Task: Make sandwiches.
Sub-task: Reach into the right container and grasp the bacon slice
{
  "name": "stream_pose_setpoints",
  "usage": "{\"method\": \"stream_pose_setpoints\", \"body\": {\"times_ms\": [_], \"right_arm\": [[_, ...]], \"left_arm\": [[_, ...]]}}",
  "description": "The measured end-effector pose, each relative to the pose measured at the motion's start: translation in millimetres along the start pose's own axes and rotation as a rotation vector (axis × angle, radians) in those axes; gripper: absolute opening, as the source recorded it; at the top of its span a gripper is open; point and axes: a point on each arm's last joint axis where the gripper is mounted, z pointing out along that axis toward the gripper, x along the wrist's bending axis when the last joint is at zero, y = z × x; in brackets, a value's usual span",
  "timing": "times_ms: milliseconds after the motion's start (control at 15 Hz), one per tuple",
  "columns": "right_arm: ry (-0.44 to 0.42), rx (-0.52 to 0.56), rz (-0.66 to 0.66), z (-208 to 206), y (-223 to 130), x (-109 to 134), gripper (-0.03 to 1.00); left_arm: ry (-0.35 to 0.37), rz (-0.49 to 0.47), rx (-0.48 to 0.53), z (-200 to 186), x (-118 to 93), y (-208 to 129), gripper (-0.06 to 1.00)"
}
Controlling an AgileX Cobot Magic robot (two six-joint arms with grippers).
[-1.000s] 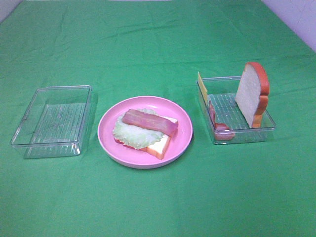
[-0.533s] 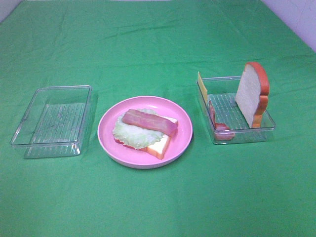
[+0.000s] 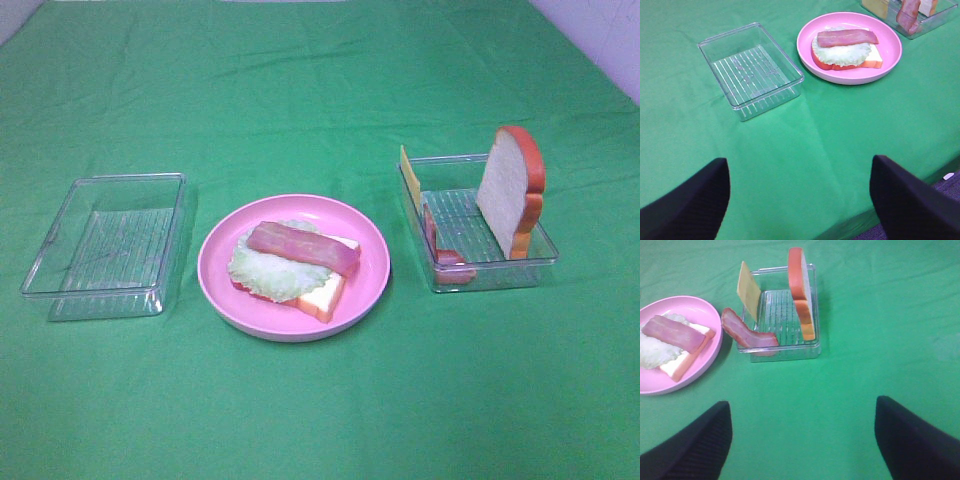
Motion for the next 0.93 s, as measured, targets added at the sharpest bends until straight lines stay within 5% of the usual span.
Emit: {"method": "stream_pose_setpoints", "body": {"times_ms": [267, 667, 933], "right_arm": [[0.064, 0.199, 0.134, 55, 25, -1, 0.74], [0.225, 0.435, 0.080, 127, 100, 3, 0.70], [0.268, 0.491, 0.064, 153, 122, 5, 0.69]], "left_arm": [[0.000, 0.000, 0.000, 0, 0, 0, 0.73], [0.000, 0.000, 0.000, 0, 0, 0, 0.73], [0.000, 0.000, 0.000, 0, 0, 0, 0.73]]}}
